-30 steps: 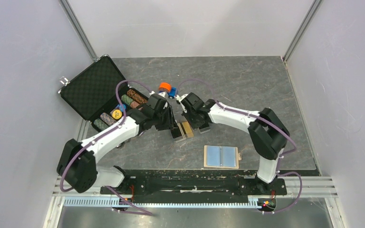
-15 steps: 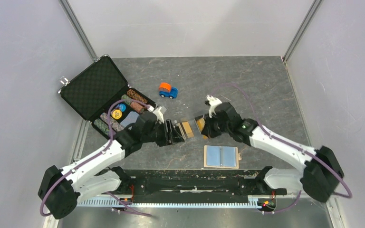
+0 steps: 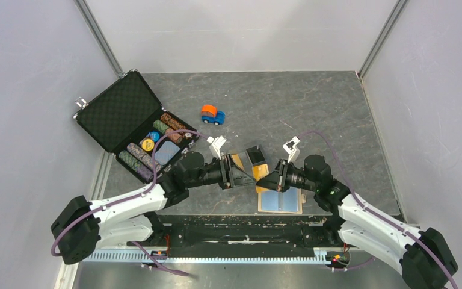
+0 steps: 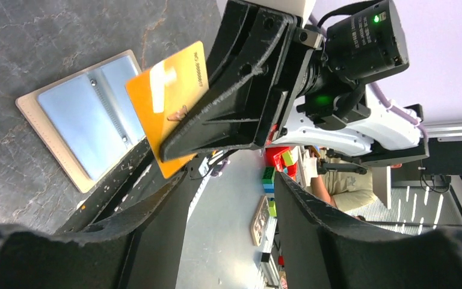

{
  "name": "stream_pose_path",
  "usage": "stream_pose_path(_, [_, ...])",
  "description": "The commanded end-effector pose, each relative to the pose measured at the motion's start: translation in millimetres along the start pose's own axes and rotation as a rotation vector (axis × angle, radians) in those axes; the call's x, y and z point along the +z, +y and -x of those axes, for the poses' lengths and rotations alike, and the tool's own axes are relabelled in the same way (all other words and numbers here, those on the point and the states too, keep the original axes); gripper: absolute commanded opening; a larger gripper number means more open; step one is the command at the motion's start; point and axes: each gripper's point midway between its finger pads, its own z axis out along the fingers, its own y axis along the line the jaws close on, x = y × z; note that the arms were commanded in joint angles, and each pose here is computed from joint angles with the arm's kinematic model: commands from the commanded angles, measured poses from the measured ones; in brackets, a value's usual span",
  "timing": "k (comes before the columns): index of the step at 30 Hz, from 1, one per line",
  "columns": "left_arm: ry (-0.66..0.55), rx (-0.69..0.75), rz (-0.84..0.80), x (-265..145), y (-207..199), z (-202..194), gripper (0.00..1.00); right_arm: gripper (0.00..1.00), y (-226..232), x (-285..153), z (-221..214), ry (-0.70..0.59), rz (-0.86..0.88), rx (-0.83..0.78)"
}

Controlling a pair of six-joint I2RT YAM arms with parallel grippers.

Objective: Put the credit cards into the card holder
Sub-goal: Pick up the credit card from the storage box.

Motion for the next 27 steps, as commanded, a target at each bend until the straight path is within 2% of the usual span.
stream_pose_path(1, [-0.089,-0.020,-0.095,3.7,-21.4,17.6,0.59,0.00,35.9,-8.1,4.7,-0.024,0.174,0.035])
stream_pose_path(12, [-0.129,0.050,0.117,2.7,1.9,32.7,0.56,0.00,50.4,-10.4,2.6,0.017,0.233,0.034])
stream_pose_path(20, [-0.088,0.043,-0.001,17.6,-10.3,27.0,0.54,0.00,62.2,-14.1,-0.6,0.044,0.299,0.043])
stream_pose_path(25, [-0.094,0.018,-0.064,18.7,-12.2,23.6,0.45,0.00,64.4,-15.0,-1.2,0.048,0.311,0.044])
stream_pose_path(27, [-0.106,0.019,-0.085,17.1,-14.5,24.4,0.39,0.00,64.2,-14.6,-1.6,0.052,0.312,0.044])
